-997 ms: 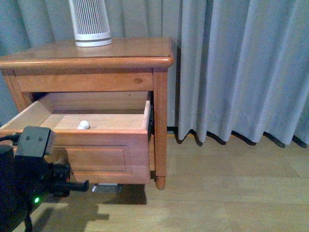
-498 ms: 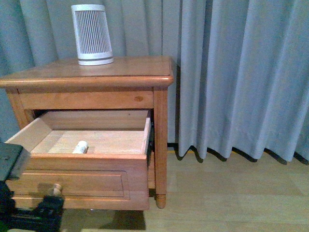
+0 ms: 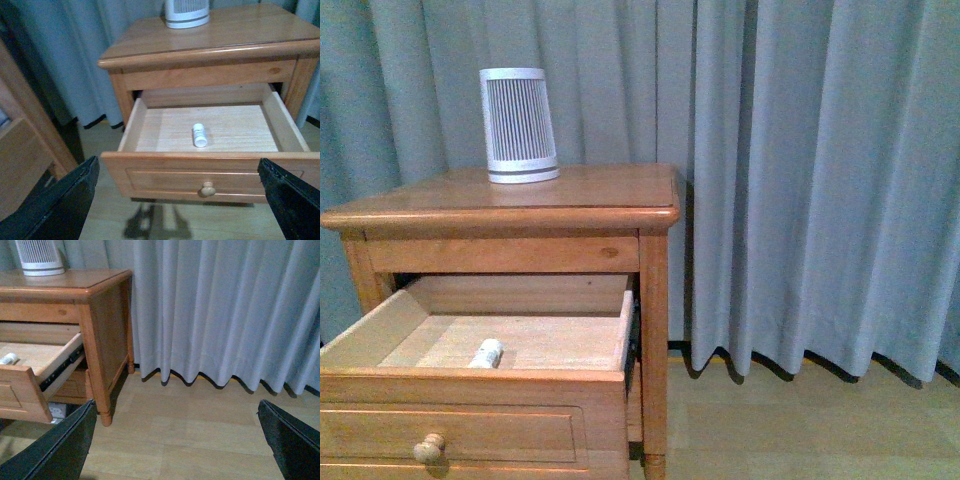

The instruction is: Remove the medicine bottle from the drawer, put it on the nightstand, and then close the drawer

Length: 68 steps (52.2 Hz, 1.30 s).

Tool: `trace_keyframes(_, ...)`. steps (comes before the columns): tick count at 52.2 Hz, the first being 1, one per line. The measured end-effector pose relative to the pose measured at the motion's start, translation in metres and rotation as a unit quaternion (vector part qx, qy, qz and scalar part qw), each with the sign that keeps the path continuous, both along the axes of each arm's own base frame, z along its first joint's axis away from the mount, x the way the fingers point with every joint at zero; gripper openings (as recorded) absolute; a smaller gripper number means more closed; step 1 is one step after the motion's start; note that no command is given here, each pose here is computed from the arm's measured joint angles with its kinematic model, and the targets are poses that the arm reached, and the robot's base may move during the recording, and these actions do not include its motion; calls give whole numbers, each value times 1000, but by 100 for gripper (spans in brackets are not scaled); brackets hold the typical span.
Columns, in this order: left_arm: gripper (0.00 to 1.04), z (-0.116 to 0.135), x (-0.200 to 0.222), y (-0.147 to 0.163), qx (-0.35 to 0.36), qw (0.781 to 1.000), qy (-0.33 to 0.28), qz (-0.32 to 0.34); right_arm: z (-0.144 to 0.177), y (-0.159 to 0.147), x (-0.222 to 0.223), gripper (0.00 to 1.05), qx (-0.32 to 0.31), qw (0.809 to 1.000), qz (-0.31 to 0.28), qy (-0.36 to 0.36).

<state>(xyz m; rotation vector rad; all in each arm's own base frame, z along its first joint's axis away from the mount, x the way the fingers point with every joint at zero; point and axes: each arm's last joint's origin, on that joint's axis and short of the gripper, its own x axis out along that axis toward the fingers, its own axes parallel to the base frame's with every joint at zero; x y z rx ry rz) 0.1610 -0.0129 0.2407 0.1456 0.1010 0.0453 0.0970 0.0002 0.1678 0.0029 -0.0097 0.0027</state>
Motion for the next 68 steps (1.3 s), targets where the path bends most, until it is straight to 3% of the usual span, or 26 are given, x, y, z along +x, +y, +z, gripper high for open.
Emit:
trace_keyframes(11, 98, -19, -55, -8, -20, 999, -13, 32, 0, 0, 0, 98, 0, 1000, 0, 0)
trace_keyframes(25, 98, -58, -63, -11, -56, 998, 7, 17, 0, 0, 0, 98, 0, 1000, 0, 0)
trace_keyframes(30, 77, -74, -64, -5, -78, 996, -44, -29, 0, 0, 0, 98, 0, 1000, 0, 0)
trace_keyframes(44, 31, -74, -63, 10, -77, 995, -52, -28, 0, 0, 0, 98, 0, 1000, 0, 0)
trace_keyframes(49, 7, -74, -64, 12, -77, 995, -53, -25, 0, 0, 0, 98, 0, 1000, 0, 0)
trace_keyframes(51, 3, -74, -64, 12, -78, 995, -53, -24, 0, 0, 0, 98, 0, 1000, 0, 0)
trace_keyframes(68, 3, -74, -64, 12, -76, 995, -53, -24, 0, 0, 0, 98, 0, 1000, 0, 0)
